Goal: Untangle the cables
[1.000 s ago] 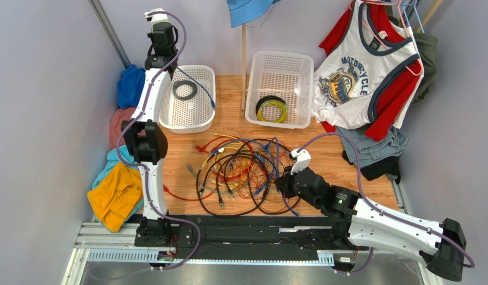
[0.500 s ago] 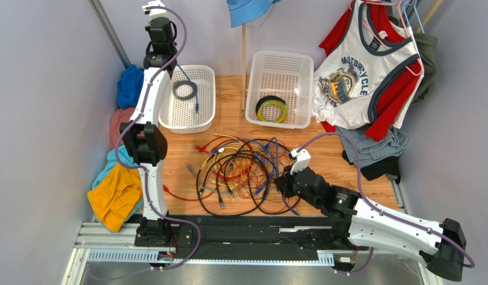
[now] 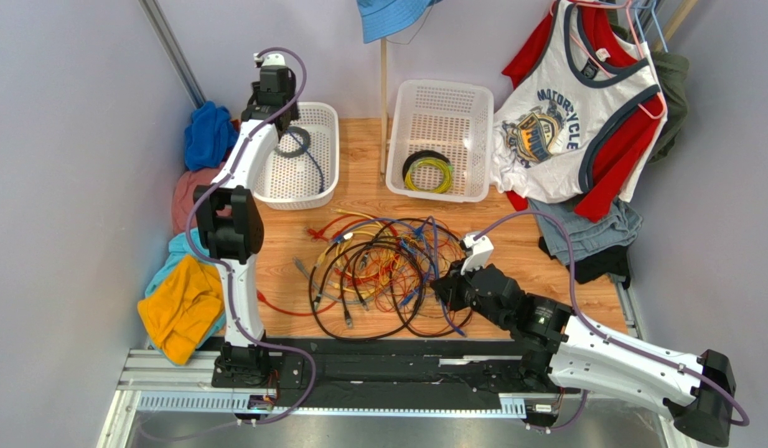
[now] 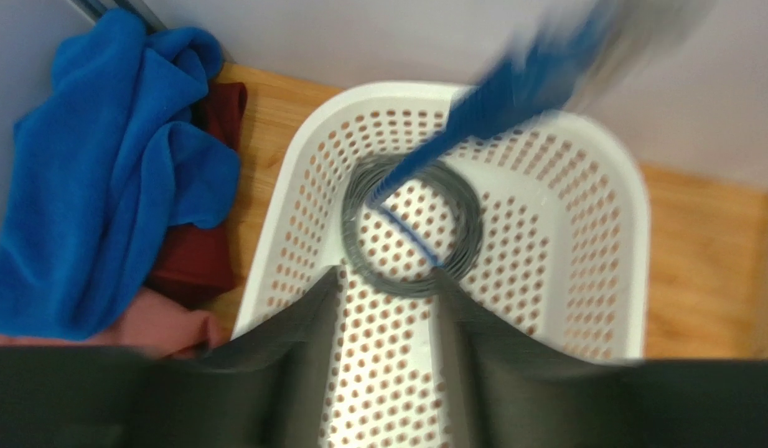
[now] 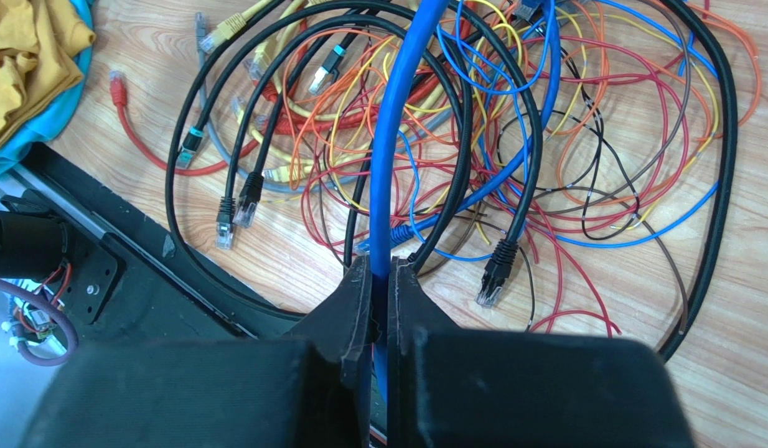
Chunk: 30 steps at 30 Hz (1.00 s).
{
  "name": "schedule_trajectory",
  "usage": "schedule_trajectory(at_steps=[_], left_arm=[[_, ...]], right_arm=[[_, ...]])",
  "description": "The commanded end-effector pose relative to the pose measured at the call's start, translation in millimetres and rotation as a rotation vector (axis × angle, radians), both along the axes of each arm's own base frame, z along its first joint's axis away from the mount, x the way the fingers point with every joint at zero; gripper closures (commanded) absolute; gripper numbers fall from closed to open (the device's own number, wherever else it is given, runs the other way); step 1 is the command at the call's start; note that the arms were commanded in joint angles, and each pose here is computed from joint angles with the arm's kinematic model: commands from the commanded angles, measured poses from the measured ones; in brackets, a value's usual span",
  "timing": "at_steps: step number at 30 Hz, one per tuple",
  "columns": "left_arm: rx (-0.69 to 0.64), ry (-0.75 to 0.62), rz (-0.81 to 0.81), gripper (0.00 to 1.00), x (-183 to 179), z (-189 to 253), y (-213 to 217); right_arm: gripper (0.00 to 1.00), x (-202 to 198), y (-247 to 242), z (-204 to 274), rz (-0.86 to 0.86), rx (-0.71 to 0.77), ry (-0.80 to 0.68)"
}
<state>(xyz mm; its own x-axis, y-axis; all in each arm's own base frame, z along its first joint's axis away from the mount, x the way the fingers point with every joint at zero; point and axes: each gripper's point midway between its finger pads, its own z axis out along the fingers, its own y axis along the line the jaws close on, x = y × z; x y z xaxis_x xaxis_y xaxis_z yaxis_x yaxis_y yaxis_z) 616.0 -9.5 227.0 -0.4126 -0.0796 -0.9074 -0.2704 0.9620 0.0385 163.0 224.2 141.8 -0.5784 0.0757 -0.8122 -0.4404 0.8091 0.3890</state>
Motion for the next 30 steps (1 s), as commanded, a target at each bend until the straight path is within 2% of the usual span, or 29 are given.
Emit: schedule_trajectory(at_steps=[1, 5, 8, 11, 12, 16, 20, 23, 25, 27, 30], left_arm=[[-0.021, -0.096, 0.004, 0.01, -24, 70, -5], [-0.067, -0.174, -0.013, 0.01, -46, 109, -9], [-0.086, -0.248, -0.059, 0.01, -73, 145, -29], [-0.073, -0.305, -0.129, 0.01, -103, 165, -68], [-0.073, -0.311, -0.158, 0.07, -113, 166, -87], [-0.114, -0.302, -0.204, 0.19, -143, 149, -106], [-0.143, -0.266, -0.177, 0.2, -160, 127, -99], [-0.189, -0.222, -0.203, 0.15, -177, 113, -103], [-0.246, -0.209, -0.245, 0.07, -194, 108, -111], [-0.358, -0.195, -0.362, 0.02, -215, 100, -139], [-0.511, -0.19, -0.571, 0.01, -250, 87, -189]], right_arm=[[1.0, -1, 4, 13, 0.009, 0.063, -0.023], [1.0, 1, 1, 19, 0.003, 0.057, -0.05], [1.0, 3, 3, 30, 0.012, 0.068, -0.076], [1.0, 5, 10, 41, 0.031, 0.085, -0.095], [1.0, 5, 12, 44, 0.038, 0.088, -0.095], [1.0, 1, 18, 52, 0.065, 0.103, -0.084], [1.0, -3, 16, 58, 0.072, 0.13, -0.084], [1.0, -2, 13, 66, 0.07, 0.132, -0.109], [1.0, -1, 15, 85, 0.087, 0.143, -0.15], [1.0, 0, 19, 108, 0.108, 0.162, -0.186], [1.0, 2, 24, 133, 0.13, 0.173, -0.23]])
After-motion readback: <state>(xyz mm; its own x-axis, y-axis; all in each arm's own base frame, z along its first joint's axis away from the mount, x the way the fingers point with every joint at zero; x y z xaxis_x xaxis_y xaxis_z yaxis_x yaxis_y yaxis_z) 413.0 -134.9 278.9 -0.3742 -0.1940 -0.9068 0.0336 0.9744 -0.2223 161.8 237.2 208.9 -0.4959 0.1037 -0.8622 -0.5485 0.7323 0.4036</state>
